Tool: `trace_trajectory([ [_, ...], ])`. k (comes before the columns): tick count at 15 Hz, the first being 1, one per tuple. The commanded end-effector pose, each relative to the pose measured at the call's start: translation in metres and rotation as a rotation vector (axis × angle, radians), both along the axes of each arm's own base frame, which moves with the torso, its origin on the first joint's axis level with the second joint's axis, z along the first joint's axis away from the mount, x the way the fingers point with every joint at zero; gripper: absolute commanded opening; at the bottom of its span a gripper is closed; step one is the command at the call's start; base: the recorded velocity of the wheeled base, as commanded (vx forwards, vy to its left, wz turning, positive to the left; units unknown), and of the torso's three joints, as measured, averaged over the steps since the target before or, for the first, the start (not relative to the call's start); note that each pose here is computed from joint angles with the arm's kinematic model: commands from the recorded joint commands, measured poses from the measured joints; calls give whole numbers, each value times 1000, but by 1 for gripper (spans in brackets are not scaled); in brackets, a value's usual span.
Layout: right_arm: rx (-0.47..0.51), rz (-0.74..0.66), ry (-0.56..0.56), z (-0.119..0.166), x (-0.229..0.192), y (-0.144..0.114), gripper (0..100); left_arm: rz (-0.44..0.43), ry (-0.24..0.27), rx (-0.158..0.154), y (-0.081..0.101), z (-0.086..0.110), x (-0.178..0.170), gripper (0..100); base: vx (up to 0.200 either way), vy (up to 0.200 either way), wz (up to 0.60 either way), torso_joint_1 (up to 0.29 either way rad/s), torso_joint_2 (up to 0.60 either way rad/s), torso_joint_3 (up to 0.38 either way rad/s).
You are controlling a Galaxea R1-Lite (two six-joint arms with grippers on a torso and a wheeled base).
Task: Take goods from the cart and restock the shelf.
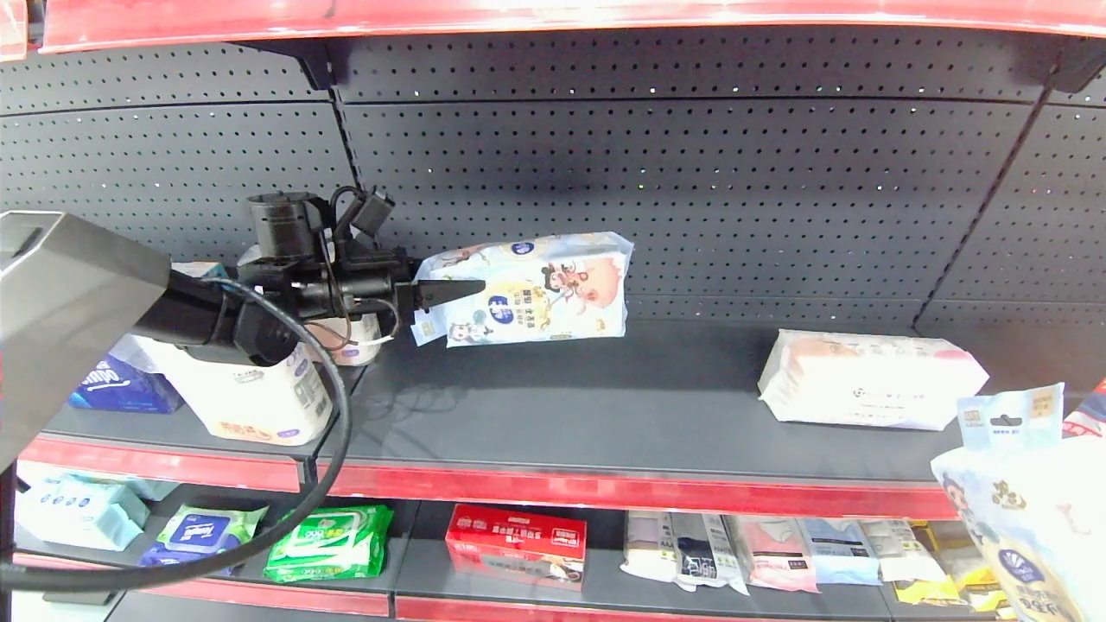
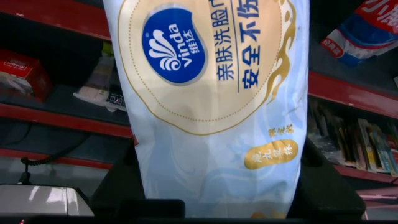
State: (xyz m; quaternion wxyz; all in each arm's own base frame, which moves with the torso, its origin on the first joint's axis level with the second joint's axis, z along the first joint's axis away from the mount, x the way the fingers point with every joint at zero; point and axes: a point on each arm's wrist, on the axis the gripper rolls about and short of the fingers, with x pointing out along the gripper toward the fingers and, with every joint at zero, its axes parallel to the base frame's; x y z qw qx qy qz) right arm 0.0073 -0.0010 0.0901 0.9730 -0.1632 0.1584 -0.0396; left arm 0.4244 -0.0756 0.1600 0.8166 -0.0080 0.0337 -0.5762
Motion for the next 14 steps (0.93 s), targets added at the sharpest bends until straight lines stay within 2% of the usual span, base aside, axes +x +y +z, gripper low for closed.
trace_trajectory([
  [1, -1, -1, -7, 1, 0, 0, 0, 5, -26, -2, 3, 12, -12, 0, 0, 0, 0, 0, 0, 0],
  [5, 2, -3, -19, 5, 0, 0, 0, 8, -41, -4, 6, 15, -33, 0, 0, 0, 0, 0, 0, 0],
  [8, 2, -5, -30, 7, 0, 0, 0, 13, -76, -9, 8, 14, -42, 0, 0, 0, 0, 0, 0, 0],
  [11, 0, -3, -41, 11, 0, 0, 0, 19, -91, -11, 12, 2, -59, 0, 0, 0, 0, 0, 0, 0],
  [14, 1, -2, -52, 21, 3, 0, 0, 12, -85, -10, 14, -11, -67, 0, 0, 0, 0, 0, 0, 0],
])
